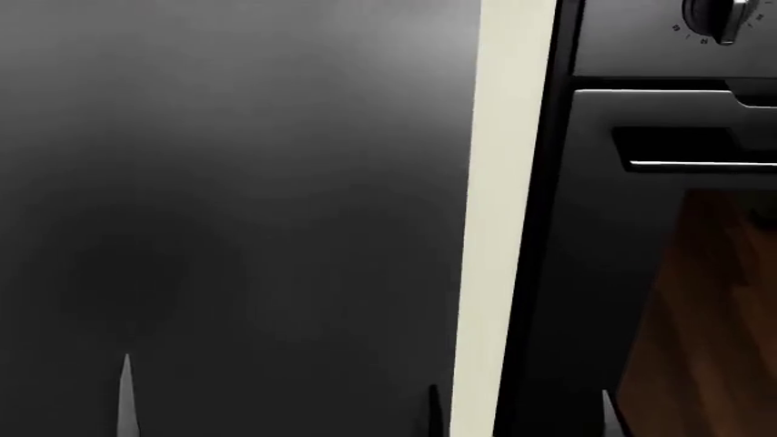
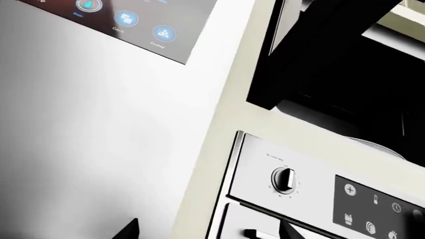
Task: Close the microwave door
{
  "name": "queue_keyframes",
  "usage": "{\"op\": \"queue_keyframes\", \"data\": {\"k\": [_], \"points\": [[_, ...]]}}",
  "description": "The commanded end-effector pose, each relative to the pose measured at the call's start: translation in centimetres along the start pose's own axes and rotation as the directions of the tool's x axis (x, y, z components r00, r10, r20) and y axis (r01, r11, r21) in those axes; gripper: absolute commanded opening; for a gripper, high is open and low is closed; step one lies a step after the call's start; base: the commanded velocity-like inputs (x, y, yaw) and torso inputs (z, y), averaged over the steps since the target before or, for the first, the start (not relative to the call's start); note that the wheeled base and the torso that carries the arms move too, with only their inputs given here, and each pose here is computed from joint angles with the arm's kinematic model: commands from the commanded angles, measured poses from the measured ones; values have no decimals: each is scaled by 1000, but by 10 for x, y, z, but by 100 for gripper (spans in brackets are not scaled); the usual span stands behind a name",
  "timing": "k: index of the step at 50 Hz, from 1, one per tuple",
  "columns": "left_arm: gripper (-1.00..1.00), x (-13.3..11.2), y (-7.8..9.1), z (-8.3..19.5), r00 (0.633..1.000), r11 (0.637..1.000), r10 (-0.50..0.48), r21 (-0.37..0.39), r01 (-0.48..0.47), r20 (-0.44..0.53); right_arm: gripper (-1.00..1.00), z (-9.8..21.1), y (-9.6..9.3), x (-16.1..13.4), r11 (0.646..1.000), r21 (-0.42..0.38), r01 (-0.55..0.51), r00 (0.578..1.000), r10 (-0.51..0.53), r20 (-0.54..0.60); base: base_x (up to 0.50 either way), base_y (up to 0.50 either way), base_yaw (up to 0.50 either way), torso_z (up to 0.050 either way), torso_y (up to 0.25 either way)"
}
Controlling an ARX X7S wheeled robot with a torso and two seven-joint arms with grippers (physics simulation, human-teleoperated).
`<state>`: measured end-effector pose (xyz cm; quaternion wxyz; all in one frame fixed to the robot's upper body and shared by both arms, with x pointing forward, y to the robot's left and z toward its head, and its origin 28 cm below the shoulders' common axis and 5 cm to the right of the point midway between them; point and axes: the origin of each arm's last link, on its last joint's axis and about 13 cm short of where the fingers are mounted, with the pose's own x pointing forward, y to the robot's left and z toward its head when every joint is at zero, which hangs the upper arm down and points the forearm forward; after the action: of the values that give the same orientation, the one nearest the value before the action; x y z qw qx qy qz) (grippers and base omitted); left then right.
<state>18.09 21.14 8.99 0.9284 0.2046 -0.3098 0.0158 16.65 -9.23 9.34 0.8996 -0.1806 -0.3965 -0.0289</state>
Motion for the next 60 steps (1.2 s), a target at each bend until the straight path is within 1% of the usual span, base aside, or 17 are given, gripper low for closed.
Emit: {"op": "queue_keyframes", "data": {"k": [1, 6, 9, 11, 12, 16, 17, 20, 21, 22, 28, 36, 38, 48, 51, 52, 60], "points": [[100, 1, 0, 1, 1000, 1000, -2, 1, 2, 4, 100, 2, 0, 0, 1000, 0, -10, 1000, 10, 0, 254, -207, 0, 0, 0], [100, 1, 0, 2, 1000, 1000, -1, 2, 1, 7, 100, 3, 1, 1, 1000, -3, -10, 1000, 10, -9, 58, 0, 0, 0, 0], [100, 2, 0, 3, 1000, 1000, 2, 1, -2, 10, 100, 11, 1, 3, 999, -1, -34, 999, 34, 0, 0, 0, 0, 0, 0], [100, 2, 0, 2, 1000, 1000, 2, 1, -2, 11, 100, 15, 2, 4, 998, -24, -63, 998, 64, 17, 0, 0, 0, 0, 0], [100, 3, 0, 2, 1000, 1000, 2, 0, -2, 11, 100, 16, 2, 4, 998, -18, -65, 998, 65, 13, 0, 0, 0, 0, 0], [100, 8, 1, 5, 1000, 1000, 7, -2, -7, 10, 100, 28, 0, 17, 998, -21, -67, 997, 67, 26, 0, 0, 0, 0, 0], [100, 8, 0, 6, 1000, 1000, 8, -3, -7, 10, 100, 33, 0, 24, 996, -22, -85, 995, 86, 56, 0, 0, 0, 0, 0], [100, 9, 0, 6, 1000, 1000, 7, 0, -7, 10, 100, 36, 1, 33, 995, -14, -100, 992, 101, 79, 0, 0, 0, 0, 0], [100, 10, 0, 7, 1000, 1000, 7, 1, -7, 11, 100, 37, 1, 34, 995, -16, -101, 991, 102, 81, 0, 0, 0, 0, 0], [100, 10, 0, 7, 1000, 1000, 6, 2, -6, 11, 100, 37, 0, 37, 995, -2, -101, 991, 101, 85, 0, 0, 0, 0, 0], [100, 12, -1, 8, 1000, 1000, 6, 0, -6, 13, 100, 42, -3, 50, 994, -7, -106, 989, 107, 99, 0, 0, 0, 0, 0], [100, 12, -2, 8, 1000, 1000, 7, -4, -7, 13, 100, 48, -3, 61, 991, -7, -137, 984, 137, 110, 0, 0, 0, 0, 0], [100, 12, -3, 8, 1000, 1000, 5, -4, -5, 14, 100, 47, -2, 66, 988, -15, -156, 983, 157, 97, 0, 0, 0, 0, 0], [100, 14, -5, 6, 1000, 1000, 3, -4, -3, 14, 100, 69, -9, 98, 986, -52, -160, 967, 167, 194, 0, 0, 0, 0, 0], [100, 15, -5, 6, 1000, 1000, 2, -4, -2, 14, 100, 73, -11, 106, 985, -60, -159, 965, 168, 203, 0, 0, 0, 0, 0], [100, 15, -5, 5, 1000, 1000, 2, -5, -2, 14, 100, 73, -11, 107, 984, -75, -159, 964, 171, 204, 0, 0, 0, 0, 0], [100, 16, -6, 5, 1000, 1000, 0, -8, 0, 15, 100, 80, -15, 119, 981, -115, -156, 957, 179, 229, 0, 0, 0, 0, 0]]}}
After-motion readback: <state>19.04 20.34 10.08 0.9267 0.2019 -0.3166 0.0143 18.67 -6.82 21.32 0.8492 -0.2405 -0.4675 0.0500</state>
